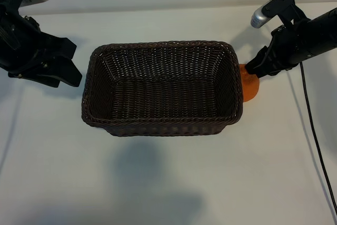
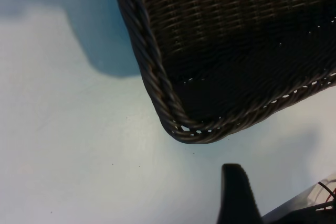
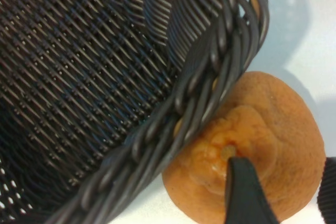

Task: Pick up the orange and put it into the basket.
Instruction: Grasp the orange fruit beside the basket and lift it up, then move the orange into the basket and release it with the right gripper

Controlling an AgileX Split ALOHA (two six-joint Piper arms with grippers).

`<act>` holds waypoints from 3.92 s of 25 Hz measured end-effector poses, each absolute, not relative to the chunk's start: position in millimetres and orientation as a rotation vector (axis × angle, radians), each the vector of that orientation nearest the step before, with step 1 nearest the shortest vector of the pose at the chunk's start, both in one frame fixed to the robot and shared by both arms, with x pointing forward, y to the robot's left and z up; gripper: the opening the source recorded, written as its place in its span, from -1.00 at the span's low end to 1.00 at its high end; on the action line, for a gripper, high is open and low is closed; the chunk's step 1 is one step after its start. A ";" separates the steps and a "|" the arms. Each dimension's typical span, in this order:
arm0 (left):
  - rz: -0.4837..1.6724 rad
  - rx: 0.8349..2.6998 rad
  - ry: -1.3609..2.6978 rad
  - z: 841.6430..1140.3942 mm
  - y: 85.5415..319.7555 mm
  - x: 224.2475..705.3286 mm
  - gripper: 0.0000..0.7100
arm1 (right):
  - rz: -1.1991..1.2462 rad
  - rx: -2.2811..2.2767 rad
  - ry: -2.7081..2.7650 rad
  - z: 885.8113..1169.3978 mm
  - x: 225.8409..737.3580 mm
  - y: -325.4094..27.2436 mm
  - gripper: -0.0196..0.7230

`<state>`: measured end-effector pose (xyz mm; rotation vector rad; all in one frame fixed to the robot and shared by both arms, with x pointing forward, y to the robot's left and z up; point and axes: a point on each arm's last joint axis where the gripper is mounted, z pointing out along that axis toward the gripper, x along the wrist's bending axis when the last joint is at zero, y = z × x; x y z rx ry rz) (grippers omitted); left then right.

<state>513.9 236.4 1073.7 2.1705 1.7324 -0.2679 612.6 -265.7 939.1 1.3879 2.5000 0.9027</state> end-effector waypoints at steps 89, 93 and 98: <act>-0.261 2.166 1.730 1073.8 236.2 514.6 0.31 | 1.038 1.750 2.269 1095.8 562.6 -287.7 -0.86; -0.261 2.166 1.730 1073.8 236.2 514.6 0.31 | 1.041 1.779 2.270 1095.7 561.6 -287.2 -0.86; -0.261 2.166 1.730 1073.8 236.2 514.6 0.31 | 1.058 1.720 2.304 1098.6 562.3 -269.2 -0.86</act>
